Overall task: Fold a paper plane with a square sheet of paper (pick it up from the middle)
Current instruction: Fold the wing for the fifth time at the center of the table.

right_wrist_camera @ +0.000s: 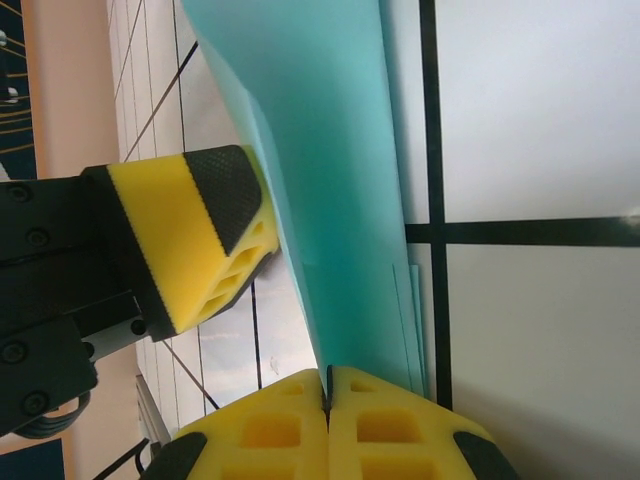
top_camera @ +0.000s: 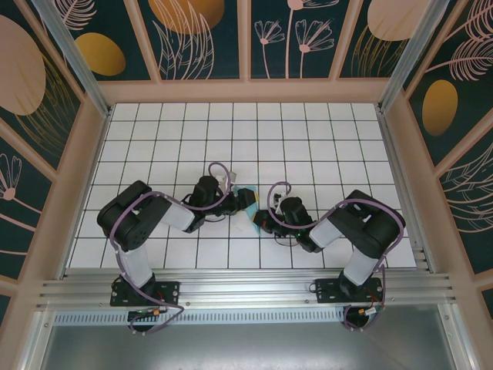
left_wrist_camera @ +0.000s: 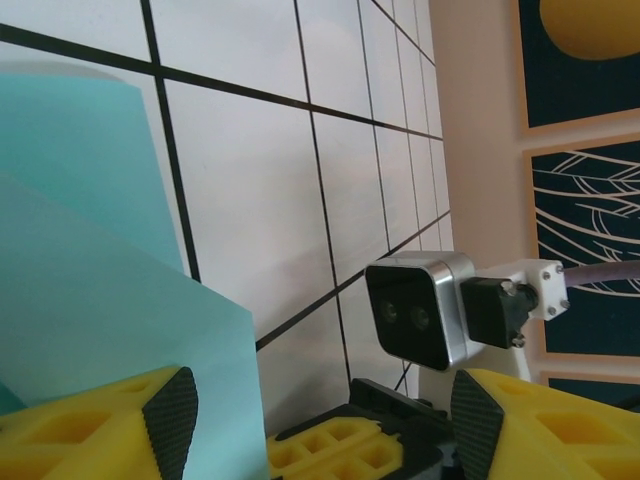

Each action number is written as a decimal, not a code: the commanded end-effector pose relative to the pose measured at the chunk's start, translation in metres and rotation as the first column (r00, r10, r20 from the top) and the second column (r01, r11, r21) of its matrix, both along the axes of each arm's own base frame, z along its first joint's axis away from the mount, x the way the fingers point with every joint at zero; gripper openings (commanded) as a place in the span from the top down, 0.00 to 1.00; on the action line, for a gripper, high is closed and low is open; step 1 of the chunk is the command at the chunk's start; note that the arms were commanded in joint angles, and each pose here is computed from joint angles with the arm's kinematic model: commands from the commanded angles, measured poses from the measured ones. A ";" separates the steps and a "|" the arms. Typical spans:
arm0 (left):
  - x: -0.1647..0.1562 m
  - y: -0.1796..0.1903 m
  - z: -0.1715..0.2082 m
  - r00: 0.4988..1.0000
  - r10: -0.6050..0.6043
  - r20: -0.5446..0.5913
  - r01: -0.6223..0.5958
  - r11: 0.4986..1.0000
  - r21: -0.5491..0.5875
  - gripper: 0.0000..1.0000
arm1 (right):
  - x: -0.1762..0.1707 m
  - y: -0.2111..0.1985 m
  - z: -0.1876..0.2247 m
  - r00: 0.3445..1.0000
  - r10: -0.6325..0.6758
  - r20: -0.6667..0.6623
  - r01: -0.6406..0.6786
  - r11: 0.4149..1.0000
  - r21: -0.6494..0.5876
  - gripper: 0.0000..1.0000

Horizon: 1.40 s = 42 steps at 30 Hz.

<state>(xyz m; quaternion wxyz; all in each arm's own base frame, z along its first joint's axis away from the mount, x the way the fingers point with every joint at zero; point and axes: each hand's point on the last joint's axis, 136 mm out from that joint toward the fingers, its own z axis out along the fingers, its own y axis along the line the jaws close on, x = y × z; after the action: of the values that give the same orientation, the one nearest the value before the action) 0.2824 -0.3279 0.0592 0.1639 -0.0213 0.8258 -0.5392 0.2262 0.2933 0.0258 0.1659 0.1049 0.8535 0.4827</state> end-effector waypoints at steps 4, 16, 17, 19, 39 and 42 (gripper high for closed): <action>0.004 -0.007 -0.007 1.000 -0.014 -0.001 0.014 1.000 -0.002 0.29 | 0.000 -0.005 -0.008 0.999 -0.016 -0.034 0.016 1.000 -0.014 0.99; 0.004 -0.003 -0.033 0.998 -0.007 -0.058 0.012 0.996 0.086 0.30 | -0.007 -0.011 -0.010 0.999 -0.001 -0.050 -0.003 0.997 -0.083 0.87; 0.004 -0.002 -0.036 0.998 -0.007 -0.067 0.013 0.995 0.096 0.30 | -0.007 -0.012 -0.009 0.999 -0.001 -0.047 -0.004 0.995 -0.096 0.84; 0.003 0.000 -0.040 0.997 -0.002 -0.074 0.010 0.994 0.112 0.30 | -0.008 -0.014 -0.010 0.999 -0.003 -0.050 -0.003 0.993 -0.119 0.83; 0.004 0.000 -0.048 0.996 -0.025 -0.081 0.039 0.983 0.180 0.31 | -0.021 -0.021 -0.027 0.989 0.000 -0.150 -0.031 0.978 -0.205 0.89; 0.004 0.002 -0.050 0.996 -0.022 -0.083 0.038 0.981 0.192 0.31 | -0.021 -0.021 -0.020 0.990 0.008 -0.138 -0.036 0.979 -0.202 0.88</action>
<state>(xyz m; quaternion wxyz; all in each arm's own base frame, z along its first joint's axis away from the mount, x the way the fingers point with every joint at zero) 0.2873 -0.3386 0.0494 0.1309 -0.0021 0.8453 -0.5181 0.2181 0.2835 0.0203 0.1356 0.1070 0.8893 0.4235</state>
